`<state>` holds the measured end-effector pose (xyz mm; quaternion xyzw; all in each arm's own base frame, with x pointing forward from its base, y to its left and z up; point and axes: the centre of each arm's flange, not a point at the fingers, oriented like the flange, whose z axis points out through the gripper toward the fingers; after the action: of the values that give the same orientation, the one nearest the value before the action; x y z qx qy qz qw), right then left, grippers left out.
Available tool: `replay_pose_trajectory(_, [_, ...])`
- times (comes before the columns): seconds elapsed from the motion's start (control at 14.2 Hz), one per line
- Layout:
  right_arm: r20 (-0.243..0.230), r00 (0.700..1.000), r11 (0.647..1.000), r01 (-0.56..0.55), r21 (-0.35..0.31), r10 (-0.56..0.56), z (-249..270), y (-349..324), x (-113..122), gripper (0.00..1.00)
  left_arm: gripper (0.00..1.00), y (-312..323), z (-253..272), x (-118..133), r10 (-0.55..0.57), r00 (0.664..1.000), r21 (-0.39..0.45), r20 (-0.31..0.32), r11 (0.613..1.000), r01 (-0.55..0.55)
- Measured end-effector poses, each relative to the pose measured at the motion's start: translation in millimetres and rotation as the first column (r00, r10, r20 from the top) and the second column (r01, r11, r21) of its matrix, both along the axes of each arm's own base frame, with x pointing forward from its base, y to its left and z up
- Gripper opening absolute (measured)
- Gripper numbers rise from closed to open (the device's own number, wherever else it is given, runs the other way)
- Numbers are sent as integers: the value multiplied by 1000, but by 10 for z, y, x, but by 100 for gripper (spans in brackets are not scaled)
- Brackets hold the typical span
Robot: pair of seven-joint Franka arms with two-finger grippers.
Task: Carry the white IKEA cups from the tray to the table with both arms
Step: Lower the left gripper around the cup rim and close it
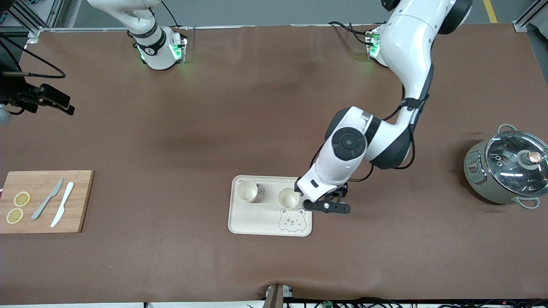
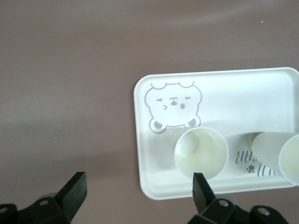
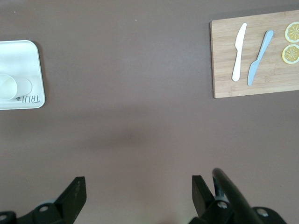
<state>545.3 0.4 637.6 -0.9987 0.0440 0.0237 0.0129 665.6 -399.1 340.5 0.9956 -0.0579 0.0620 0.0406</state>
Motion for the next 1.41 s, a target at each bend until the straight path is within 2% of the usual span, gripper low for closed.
replay_pose_trajectory(0.77, [-4,1000,1000,3,3,-3,-22,-12,11,100,100,-291,-893,25,-15,999,12,40,1000,14])
replay_pose_trajectory(1.41, [-90,996,1000,14,2,-14,-530,-70,275,100,100,-399,-1043,-27,-18,999,3,51,1000,18])
